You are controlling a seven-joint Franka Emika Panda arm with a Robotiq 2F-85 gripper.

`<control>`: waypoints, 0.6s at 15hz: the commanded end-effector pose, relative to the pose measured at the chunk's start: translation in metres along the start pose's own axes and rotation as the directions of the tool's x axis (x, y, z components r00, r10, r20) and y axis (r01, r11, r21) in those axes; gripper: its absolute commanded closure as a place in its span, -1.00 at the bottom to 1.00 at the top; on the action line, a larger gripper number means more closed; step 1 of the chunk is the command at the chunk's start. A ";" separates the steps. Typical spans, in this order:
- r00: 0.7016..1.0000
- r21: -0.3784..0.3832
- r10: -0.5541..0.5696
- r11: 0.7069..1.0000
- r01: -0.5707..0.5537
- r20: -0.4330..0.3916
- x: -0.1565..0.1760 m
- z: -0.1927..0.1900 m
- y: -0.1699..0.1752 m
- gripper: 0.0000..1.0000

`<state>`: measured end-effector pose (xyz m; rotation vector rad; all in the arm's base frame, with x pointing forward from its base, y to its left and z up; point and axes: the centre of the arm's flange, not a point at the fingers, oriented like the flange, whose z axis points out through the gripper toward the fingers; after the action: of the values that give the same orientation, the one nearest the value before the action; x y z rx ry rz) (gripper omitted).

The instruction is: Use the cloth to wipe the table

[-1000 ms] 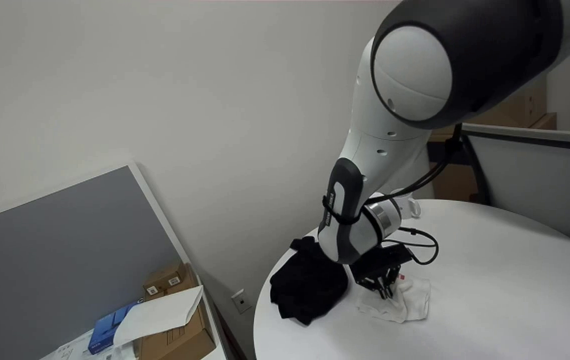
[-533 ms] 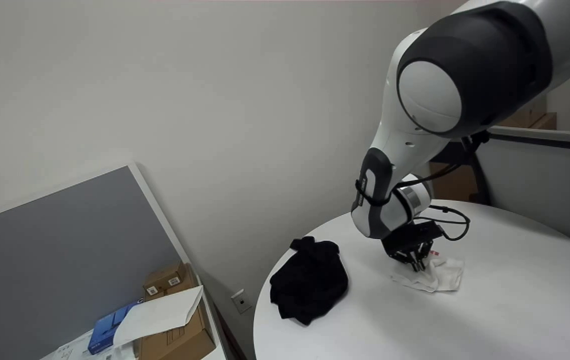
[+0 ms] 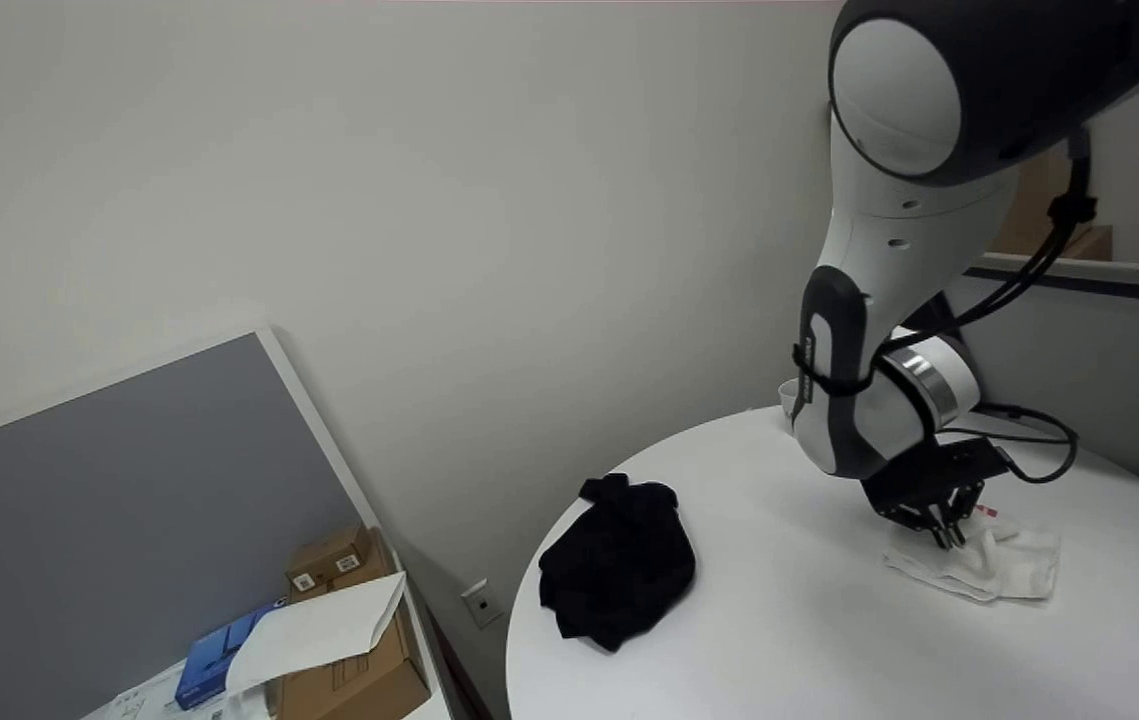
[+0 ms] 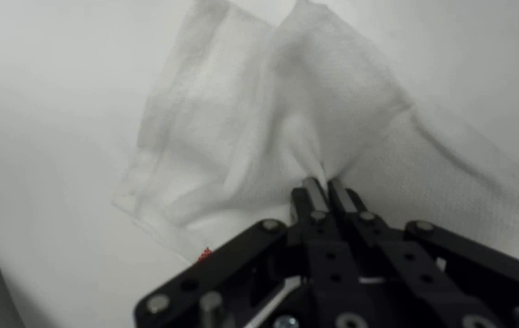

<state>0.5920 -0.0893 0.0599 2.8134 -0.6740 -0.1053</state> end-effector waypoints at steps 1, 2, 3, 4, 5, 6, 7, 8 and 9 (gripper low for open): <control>0.999 0.003 -0.031 1.000 0.031 0.037 -0.086 -0.022 0.003 0.97; 0.997 0.009 -0.052 0.999 0.051 0.049 -0.101 -0.022 -0.005 0.97; 0.995 0.019 -0.079 0.997 0.079 0.060 -0.112 -0.021 -0.018 0.97; 0.992 0.027 -0.105 0.994 0.103 0.066 -0.121 -0.021 -0.029 0.97; 0.989 0.036 -0.130 0.991 0.128 0.067 -0.128 -0.021 -0.041 0.97; 0.987 0.039 -0.150 0.988 0.148 0.065 -0.133 -0.021 -0.053 0.97; 0.985 0.039 -0.159 0.987 0.157 0.059 -0.133 -0.022 -0.062 0.97; 0.985 0.042 -0.166 0.986 0.164 0.055 -0.132 -0.023 -0.070 0.97; 0.986 0.042 -0.160 0.987 0.158 0.055 -0.130 -0.024 -0.074 0.97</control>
<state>0.5077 0.0284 0.0609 2.9049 -0.4691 -0.2397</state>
